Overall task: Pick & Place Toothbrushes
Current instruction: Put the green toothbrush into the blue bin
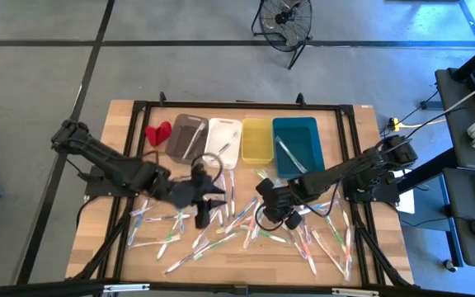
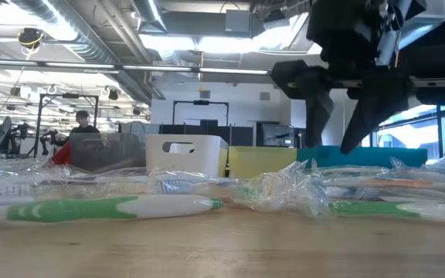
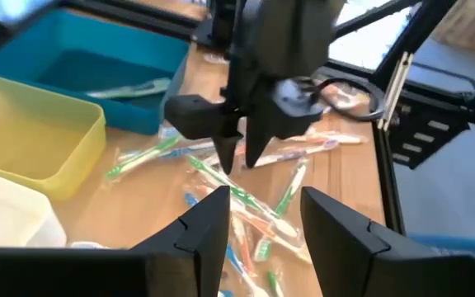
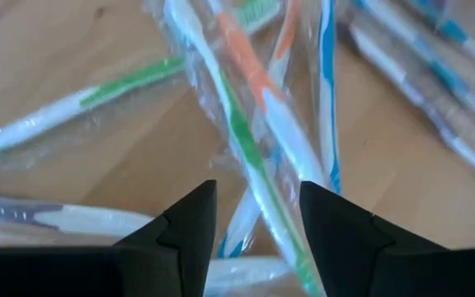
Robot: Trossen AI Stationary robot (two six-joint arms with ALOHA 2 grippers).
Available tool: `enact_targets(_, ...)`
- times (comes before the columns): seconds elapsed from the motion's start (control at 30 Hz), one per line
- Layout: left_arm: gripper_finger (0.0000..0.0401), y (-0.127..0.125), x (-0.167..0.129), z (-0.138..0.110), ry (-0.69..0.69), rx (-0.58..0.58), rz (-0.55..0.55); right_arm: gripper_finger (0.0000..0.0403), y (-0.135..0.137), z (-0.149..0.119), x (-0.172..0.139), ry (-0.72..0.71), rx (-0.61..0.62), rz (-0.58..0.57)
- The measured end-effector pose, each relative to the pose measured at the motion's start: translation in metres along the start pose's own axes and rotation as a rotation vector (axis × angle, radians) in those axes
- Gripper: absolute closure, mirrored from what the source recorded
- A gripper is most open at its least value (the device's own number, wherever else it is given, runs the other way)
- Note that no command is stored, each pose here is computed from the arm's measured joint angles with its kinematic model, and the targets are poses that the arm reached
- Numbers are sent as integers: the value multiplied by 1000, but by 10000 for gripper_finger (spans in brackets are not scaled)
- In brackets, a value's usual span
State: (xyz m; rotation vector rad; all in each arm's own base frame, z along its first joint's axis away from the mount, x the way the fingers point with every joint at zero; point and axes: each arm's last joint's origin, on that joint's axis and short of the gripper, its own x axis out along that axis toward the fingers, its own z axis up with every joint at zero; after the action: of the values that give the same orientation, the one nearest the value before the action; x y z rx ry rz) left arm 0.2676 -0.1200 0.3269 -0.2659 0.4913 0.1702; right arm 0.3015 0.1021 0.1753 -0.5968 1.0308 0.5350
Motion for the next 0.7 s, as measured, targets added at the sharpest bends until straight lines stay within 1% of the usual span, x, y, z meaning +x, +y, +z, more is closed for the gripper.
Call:
enact_targets(0.2,258,-28,-20,-18,-76,-3,39,243,1,-2,2,25,25,1)
enact_targets(0.4,258,-43,-36,-30,-131,-27,52,239,-2,-6,6,67,40,-10)
enact_targets(0.57,258,-53,-37,-40,-146,-38,66,227,-8,-13,16,104,44,-4)
enact_targets(0.7,258,-57,-31,-46,-136,-51,74,221,-14,-16,22,132,33,-42)
